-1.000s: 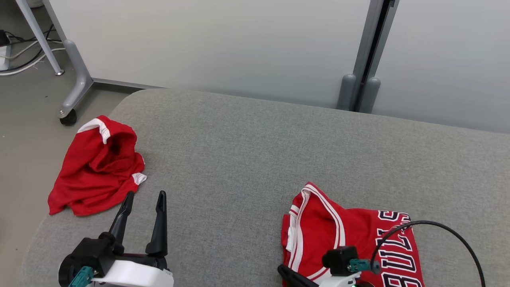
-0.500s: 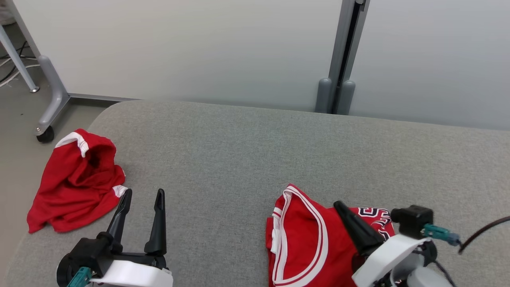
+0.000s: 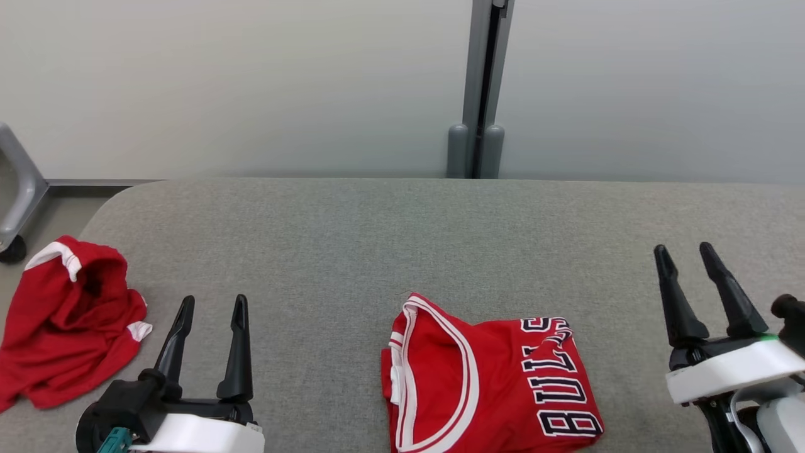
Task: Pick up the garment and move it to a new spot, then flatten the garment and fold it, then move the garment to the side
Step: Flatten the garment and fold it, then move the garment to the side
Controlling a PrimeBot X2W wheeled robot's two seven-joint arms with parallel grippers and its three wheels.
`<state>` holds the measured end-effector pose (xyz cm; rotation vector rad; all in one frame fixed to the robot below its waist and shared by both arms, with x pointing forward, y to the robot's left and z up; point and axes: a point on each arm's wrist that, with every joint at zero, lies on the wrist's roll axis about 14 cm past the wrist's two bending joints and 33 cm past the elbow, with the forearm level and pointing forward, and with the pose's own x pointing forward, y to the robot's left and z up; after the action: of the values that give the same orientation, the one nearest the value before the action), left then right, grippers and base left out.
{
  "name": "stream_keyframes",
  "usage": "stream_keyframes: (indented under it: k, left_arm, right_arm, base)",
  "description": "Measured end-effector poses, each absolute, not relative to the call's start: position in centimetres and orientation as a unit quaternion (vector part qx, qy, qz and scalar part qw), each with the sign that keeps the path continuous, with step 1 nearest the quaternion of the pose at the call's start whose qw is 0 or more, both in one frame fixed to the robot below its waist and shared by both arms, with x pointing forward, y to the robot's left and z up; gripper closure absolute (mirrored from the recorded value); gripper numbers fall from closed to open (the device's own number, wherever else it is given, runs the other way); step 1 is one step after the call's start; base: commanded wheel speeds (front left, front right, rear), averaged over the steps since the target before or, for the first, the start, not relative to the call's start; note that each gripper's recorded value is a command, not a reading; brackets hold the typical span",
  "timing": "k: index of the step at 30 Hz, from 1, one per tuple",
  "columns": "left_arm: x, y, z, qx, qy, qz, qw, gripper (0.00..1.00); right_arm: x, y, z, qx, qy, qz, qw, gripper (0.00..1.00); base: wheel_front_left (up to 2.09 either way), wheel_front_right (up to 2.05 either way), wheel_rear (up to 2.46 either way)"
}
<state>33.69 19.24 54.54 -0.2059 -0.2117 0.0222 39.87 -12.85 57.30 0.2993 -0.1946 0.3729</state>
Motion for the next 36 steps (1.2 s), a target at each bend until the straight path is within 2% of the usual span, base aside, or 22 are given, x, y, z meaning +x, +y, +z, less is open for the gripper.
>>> stream_keyframes:
  k: [8,15,24,31,36]
  left_arm:
    - [34.7,18.2,54.2,-0.099,-0.097,-0.003,0.99,0.0]
    - [34.7,17.6,53.3,-0.087,-0.083,-0.011,0.993,0.0]
    - [34.6,17.4,53.3,-0.089,-0.085,-0.014,0.992,0.0]
    - [34.3,17.6,53.2,-0.09,-0.083,-0.011,0.992,0.0]
    - [34.0,18.3,53.1,-0.09,-0.083,0.001,0.992,0.0]
  right_arm:
    - [38.1,-16.6,55.5,0.138,-0.096,0.104,0.98,0.0]
    - [37.3,-17.1,53.3,0.134,-0.065,0.085,0.985,0.0]
    - [37.3,-16.5,52.8,0.13,-0.048,0.091,0.986,0.0]
    - [38.2,-13.7,48.4,0.123,0.069,0.123,0.982,0.0]
    - [38.2,-10.1,44.5,0.126,0.182,0.162,0.962,0.0]
  base:
    - [0.0,0.0,0.0]
    - [0.0,0.0,0.0]
    - [0.0,0.0,0.0]
    - [0.0,0.0,0.0]
    - [0.0,0.0,0.0]
